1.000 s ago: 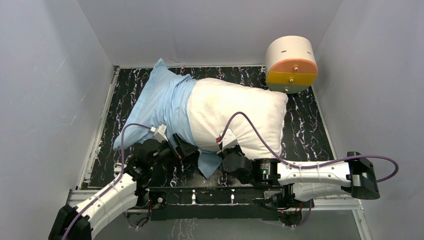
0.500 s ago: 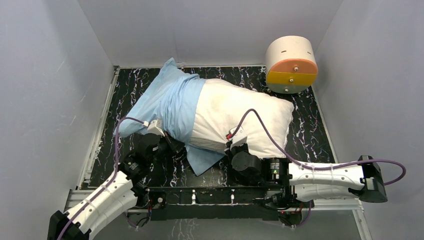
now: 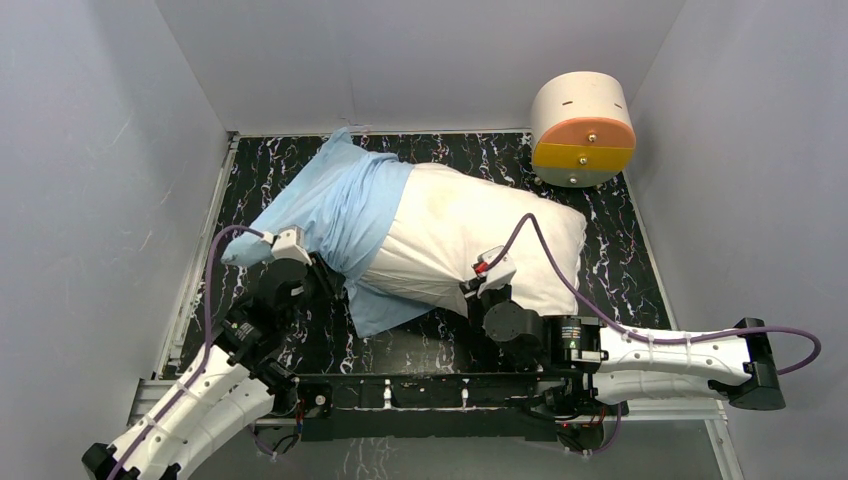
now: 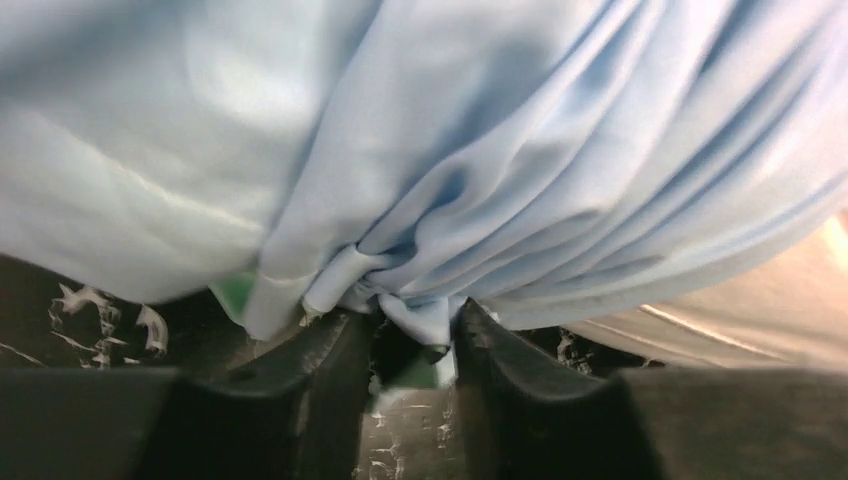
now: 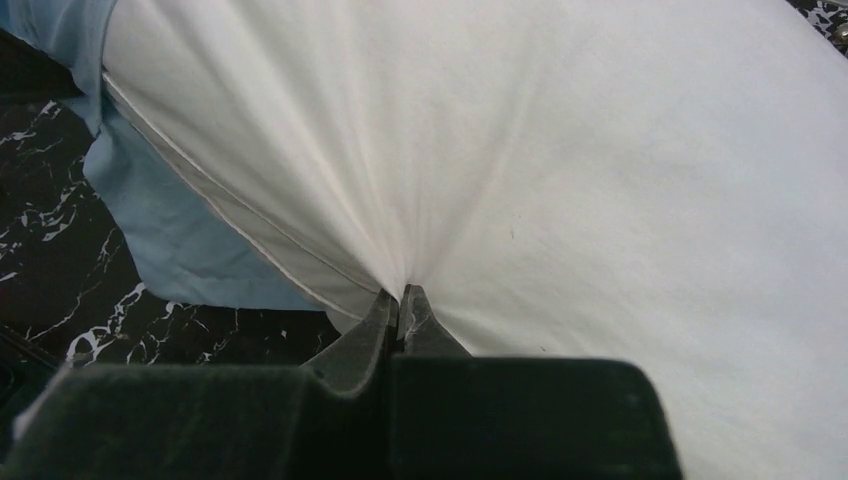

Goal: Remove the pillowcase from the pillow
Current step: Remove the pillow from the pillowcase.

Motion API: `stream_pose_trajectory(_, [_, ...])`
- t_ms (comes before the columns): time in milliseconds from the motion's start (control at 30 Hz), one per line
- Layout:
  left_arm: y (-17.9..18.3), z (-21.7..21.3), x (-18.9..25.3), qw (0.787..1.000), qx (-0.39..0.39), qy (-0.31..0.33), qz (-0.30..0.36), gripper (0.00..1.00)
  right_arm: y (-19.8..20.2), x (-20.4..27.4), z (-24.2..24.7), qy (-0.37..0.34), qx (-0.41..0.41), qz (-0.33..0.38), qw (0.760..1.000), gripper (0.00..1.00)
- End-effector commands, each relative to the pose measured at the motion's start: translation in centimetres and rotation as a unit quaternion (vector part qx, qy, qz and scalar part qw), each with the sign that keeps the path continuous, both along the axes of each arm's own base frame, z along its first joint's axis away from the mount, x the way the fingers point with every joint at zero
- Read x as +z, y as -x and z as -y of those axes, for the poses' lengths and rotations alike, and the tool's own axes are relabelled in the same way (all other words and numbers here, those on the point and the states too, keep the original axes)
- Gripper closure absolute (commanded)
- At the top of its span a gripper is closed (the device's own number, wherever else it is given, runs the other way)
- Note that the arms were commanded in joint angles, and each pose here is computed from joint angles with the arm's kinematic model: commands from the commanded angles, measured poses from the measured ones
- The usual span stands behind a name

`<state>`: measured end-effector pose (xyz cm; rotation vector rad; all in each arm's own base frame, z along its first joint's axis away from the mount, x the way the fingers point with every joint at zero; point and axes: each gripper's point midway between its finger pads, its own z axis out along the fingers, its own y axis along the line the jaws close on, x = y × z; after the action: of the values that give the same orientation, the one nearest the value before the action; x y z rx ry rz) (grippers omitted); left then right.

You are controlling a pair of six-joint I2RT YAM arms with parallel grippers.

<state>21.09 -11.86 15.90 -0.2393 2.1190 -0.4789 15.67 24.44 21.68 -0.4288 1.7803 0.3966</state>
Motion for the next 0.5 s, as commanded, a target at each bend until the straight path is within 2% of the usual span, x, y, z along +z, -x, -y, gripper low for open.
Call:
stream_pose_trajectory(0, [-0.6, -1.0, 4.1, 0.999, 0.012, -0.006, 0.043, 0.53, -0.9, -0.6, 1.9, 0.031, -0.04, 0.018, 0.999, 1.0])
stream_pose_trajectory(100, [0.2, -0.4, 5.5, 0.999, -0.015, 0.008, 0.046, 0.29, -0.6, -2.0, 1.3, 0.052, -0.021, 0.012, 0.998, 1.0])
stream_pose_trajectory(167, [0.7, -0.6, 6.7, 0.999, -0.02, 0.007, 0.048, 0.19, -0.4, -3.0, 1.0, 0.067, -0.013, 0.007, 0.998, 1.0])
stream_pose_trajectory(367, [1.6, -2.3, 9.8, 0.997, -0.018, -0.024, 0.068, 0.09, -0.6, -4.9, 1.6, 0.103, -0.031, 0.002, 0.994, 1.0])
stream_pose_trajectory(467, [1.3, -2.8, 9.3, 0.996, -0.019, -0.063, 0.053, 0.04, -0.8, -5.3, 2.5, 0.1, -0.052, -0.002, 0.994, 1.0])
